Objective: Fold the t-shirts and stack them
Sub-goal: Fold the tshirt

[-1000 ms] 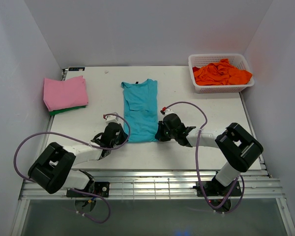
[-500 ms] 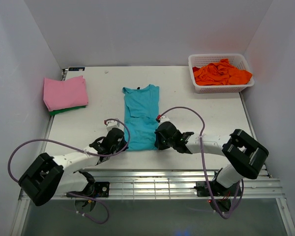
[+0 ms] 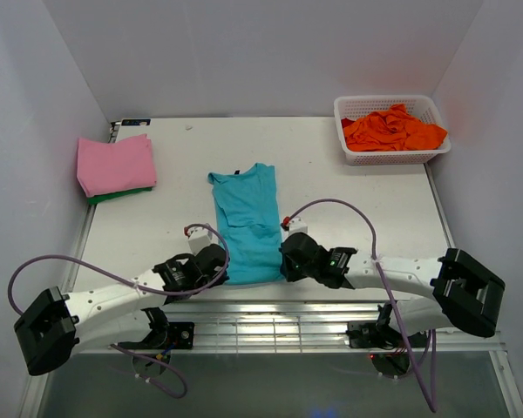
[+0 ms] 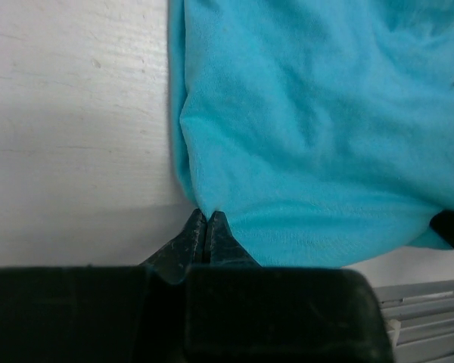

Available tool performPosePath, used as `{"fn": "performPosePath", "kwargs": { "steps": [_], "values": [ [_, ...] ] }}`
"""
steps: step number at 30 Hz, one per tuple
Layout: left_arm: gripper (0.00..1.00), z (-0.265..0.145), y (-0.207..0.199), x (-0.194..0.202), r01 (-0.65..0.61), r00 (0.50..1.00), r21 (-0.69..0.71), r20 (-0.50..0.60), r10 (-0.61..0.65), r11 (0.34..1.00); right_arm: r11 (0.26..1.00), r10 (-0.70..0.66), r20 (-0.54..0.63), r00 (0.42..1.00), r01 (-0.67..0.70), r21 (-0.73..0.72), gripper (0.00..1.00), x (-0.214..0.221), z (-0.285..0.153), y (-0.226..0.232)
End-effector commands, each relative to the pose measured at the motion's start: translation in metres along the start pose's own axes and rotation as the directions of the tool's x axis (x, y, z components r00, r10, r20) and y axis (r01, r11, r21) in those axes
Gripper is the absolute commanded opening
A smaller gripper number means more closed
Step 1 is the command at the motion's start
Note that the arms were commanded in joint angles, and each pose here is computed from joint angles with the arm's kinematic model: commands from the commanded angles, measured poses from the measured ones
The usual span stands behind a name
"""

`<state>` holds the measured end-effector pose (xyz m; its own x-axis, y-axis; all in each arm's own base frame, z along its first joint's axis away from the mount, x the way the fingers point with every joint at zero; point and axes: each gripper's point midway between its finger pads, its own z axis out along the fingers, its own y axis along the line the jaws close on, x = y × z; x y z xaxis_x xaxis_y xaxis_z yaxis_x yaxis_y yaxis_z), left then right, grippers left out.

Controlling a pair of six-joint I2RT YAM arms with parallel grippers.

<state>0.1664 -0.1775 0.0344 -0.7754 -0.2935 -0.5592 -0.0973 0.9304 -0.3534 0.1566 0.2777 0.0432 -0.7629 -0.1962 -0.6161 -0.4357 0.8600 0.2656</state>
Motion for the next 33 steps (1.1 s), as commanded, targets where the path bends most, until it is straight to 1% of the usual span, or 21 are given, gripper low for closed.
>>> {"fn": "performPosePath", "kwargs": {
  "steps": [1,3,4,5,7,11,15,20,21,22,23,24,26,29,30,33],
  "values": [
    [0.00,-0.008,-0.007,-0.041,0.032,0.988,-0.056,0.150,-0.024,0.998,0.999,0.005,0.104,0.995,-0.009,0.043,0.08,-0.039,-0.011,0.005],
    [0.00,-0.008,-0.012,-0.052,0.037,0.982,-0.066,0.188,-0.024,0.997,0.998,-0.016,0.125,0.992,0.008,0.062,0.08,-0.051,-0.009,0.007],
    [0.00,-0.010,-0.017,-0.064,0.039,0.974,-0.078,0.227,-0.021,0.996,0.998,-0.024,0.147,0.989,0.015,0.060,0.08,-0.065,-0.011,0.013],
    [0.00,-0.010,-0.018,-0.069,0.042,0.970,-0.085,0.243,-0.020,0.995,0.997,-0.031,0.160,0.987,0.019,0.076,0.08,-0.072,-0.011,0.013],
    [0.00,-0.012,-0.021,-0.078,0.051,0.960,-0.096,0.278,-0.023,0.994,0.995,-0.044,0.158,0.986,0.029,0.091,0.08,-0.078,-0.005,0.013],
    [0.00,-0.012,-0.023,-0.098,0.067,0.934,-0.131,0.356,-0.016,0.989,0.994,-0.058,0.192,0.980,0.039,0.104,0.08,-0.105,-0.001,0.018],
    [0.00,-0.014,-0.025,-0.115,0.087,0.909,-0.144,0.417,-0.019,0.986,0.990,-0.063,0.216,0.974,0.034,0.136,0.08,-0.131,0.005,0.009],
    [0.00,-0.013,-0.028,-0.144,0.132,0.862,-0.128,0.505,-0.050,0.983,0.987,-0.066,0.242,0.968,0.028,0.160,0.08,-0.161,0.012,0.000],
    [0.00,-0.011,-0.027,-0.148,0.113,0.861,-0.138,0.508,-0.028,0.984,0.986,-0.067,0.244,0.967,0.028,0.162,0.08,-0.165,0.013,-0.001],
    [0.00,-0.010,-0.034,-0.156,0.126,0.847,-0.105,0.529,-0.052,0.986,0.987,-0.067,0.248,0.967,0.028,0.160,0.08,-0.170,0.013,-0.002],
    [0.00,-0.008,-0.031,-0.164,0.135,0.838,-0.107,0.542,-0.056,0.985,0.985,-0.068,0.246,0.967,0.026,0.168,0.08,-0.173,0.017,-0.005],
    [0.00,-0.005,-0.031,-0.167,0.116,0.840,-0.112,0.542,-0.037,0.987,0.986,-0.071,0.261,0.963,0.028,0.166,0.08,-0.183,0.016,-0.003],
    [0.00,-0.003,-0.034,-0.181,0.134,0.823,-0.085,0.565,-0.063,0.987,0.985,-0.072,0.263,0.962,0.027,0.169,0.08,-0.191,0.020,-0.006],
    [0.00,0.006,-0.039,-0.194,0.114,0.818,-0.081,0.573,-0.047,0.990,0.985,-0.076,0.270,0.960,0.029,0.172,0.08,-0.205,0.024,-0.010],
    [0.00,0.005,-0.046,-0.204,0.119,0.804,-0.056,0.592,-0.064,0.991,0.985,-0.076,0.271,0.960,0.029,0.172,0.08,-0.208,0.025,-0.011],
    [0.00,0.016,-0.046,-0.210,0.097,0.810,-0.080,0.586,-0.032,0.992,0.985,-0.076,0.275,0.958,0.029,0.171,0.08,-0.220,0.030,-0.015]
  ]
}}
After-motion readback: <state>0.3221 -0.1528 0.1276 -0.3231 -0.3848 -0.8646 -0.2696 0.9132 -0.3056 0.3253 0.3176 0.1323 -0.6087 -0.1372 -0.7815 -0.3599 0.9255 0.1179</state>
